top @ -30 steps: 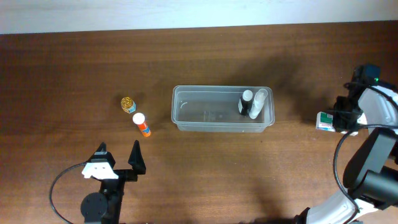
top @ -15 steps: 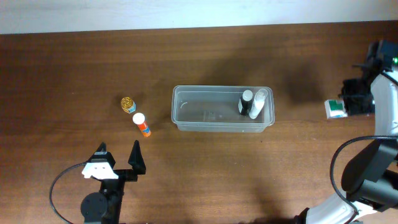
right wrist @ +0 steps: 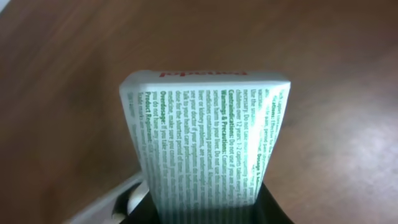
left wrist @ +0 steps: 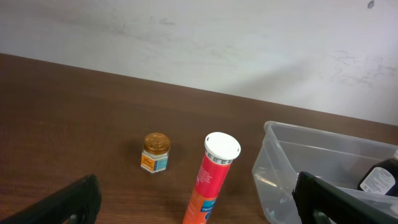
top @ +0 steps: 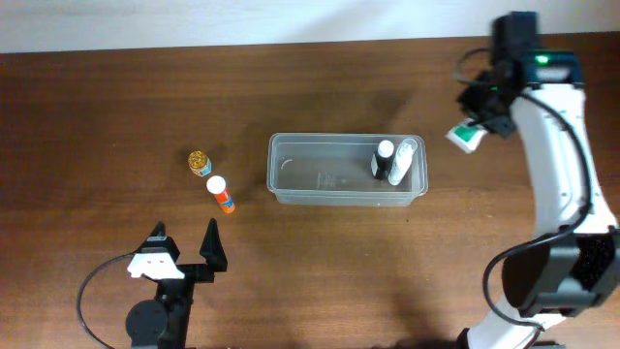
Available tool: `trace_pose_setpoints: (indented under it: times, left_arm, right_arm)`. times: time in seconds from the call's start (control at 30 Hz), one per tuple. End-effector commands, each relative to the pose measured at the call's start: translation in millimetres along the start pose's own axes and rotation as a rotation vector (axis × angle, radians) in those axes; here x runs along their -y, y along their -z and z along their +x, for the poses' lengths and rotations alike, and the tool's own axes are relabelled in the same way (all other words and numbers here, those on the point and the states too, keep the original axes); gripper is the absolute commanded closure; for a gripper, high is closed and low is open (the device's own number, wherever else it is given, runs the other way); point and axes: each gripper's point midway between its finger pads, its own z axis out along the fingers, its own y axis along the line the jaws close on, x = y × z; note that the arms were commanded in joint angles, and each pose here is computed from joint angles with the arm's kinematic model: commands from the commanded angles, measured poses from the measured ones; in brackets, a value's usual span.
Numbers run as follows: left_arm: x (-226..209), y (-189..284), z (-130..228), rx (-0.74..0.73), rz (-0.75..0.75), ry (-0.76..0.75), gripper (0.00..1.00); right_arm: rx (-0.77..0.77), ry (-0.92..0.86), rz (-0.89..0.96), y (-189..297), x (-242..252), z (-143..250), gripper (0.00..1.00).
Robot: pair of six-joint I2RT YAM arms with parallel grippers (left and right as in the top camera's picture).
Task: Pack container
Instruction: 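Lift the box with the right gripper and carry it over the container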
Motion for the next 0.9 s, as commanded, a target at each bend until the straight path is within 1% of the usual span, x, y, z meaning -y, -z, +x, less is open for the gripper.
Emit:
trace_pose_setpoints:
  times: [0.0, 0.23, 0.43, 0.47, 0.6, 0.87]
  left_arm:
    - [0.6, 0.3, 0.8, 0.000, 0.007, -0.015, 0.00]
    - [0.6, 0.3, 0.9, 0.000, 0.007, -0.015, 0.01]
    - [0.6, 0.3, 0.8, 0.001, 0.006, -0.015, 0.01]
    - [0.6, 0.3, 0.8, 0.000, 0.007, -0.015, 0.00]
    - [0.6, 0.3, 0.8, 0.001, 0.006, -0.015, 0.01]
    - [0.6, 0.3, 0.8, 0.000, 0.007, -0.015, 0.01]
  right_arm:
    - [0.036, 0.198, -0.071, 26.5, -38.9, 20.9, 0.76]
    - [0.060, 0.442, -0.150, 38.5, -88.1, 56.7, 0.76]
    - [0.064, 0.600, -0.186, 46.1, -110.8, 83.0, 0.76]
    - [0.064, 0.618, -0.191, 47.2, -113.5, 86.8, 0.73]
    - [0.066, 0.736, -0.212, 52.4, -126.3, 105.9, 0.72]
    - [0.058, 0.841, -0.235, 52.9, -144.3, 133.8, 0.71]
